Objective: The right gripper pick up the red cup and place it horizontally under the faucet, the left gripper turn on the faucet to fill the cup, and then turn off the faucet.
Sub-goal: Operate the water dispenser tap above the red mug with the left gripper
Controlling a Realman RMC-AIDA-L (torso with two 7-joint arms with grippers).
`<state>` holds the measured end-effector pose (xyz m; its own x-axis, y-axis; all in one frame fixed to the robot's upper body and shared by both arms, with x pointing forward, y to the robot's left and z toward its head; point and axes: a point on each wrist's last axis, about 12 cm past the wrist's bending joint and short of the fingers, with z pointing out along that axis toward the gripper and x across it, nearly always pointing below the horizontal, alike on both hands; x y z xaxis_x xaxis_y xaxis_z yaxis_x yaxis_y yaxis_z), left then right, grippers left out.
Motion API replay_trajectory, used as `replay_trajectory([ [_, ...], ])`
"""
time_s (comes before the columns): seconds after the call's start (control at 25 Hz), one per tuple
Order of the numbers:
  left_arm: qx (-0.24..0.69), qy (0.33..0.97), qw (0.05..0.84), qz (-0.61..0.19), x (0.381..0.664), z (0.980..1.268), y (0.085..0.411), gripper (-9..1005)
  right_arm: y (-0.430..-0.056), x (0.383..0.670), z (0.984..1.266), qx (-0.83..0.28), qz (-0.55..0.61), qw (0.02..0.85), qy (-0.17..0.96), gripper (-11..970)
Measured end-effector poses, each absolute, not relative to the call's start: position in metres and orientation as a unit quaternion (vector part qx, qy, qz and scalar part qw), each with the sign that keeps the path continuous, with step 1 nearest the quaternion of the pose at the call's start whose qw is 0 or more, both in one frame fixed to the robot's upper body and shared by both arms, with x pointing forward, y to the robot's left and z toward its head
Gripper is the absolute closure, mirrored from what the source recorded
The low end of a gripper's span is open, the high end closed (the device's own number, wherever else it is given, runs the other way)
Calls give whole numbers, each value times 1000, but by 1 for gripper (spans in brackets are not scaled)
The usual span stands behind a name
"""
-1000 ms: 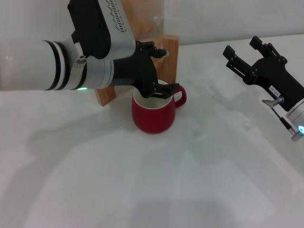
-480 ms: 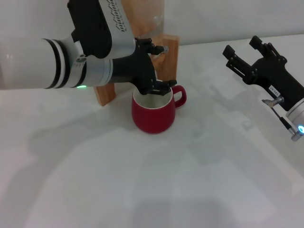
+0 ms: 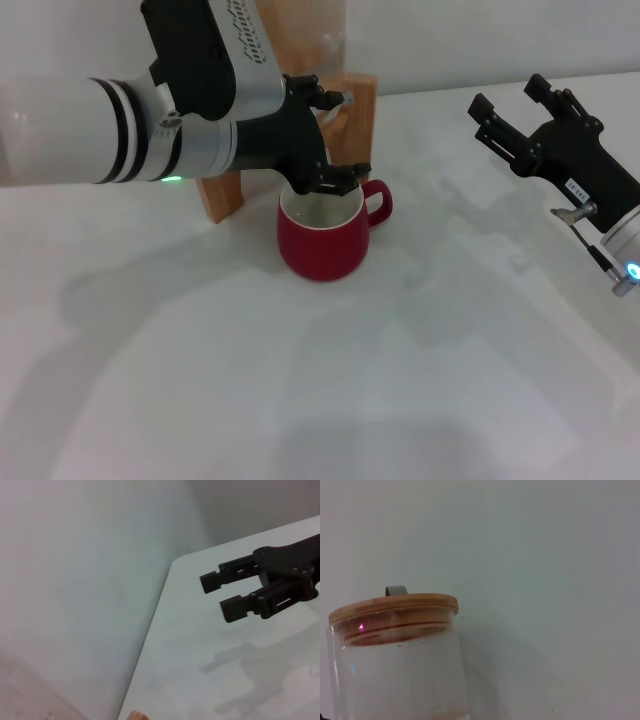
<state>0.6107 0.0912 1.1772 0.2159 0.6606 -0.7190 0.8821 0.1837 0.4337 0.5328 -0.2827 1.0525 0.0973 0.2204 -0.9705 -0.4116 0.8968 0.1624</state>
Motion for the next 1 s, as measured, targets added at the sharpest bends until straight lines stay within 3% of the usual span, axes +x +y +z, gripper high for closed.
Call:
replay_trajectory([
  [1.0, 632, 608, 465, -117, 610, 1175, 86, 157, -284, 532, 1052, -75, 213, 737, 638, 87],
])
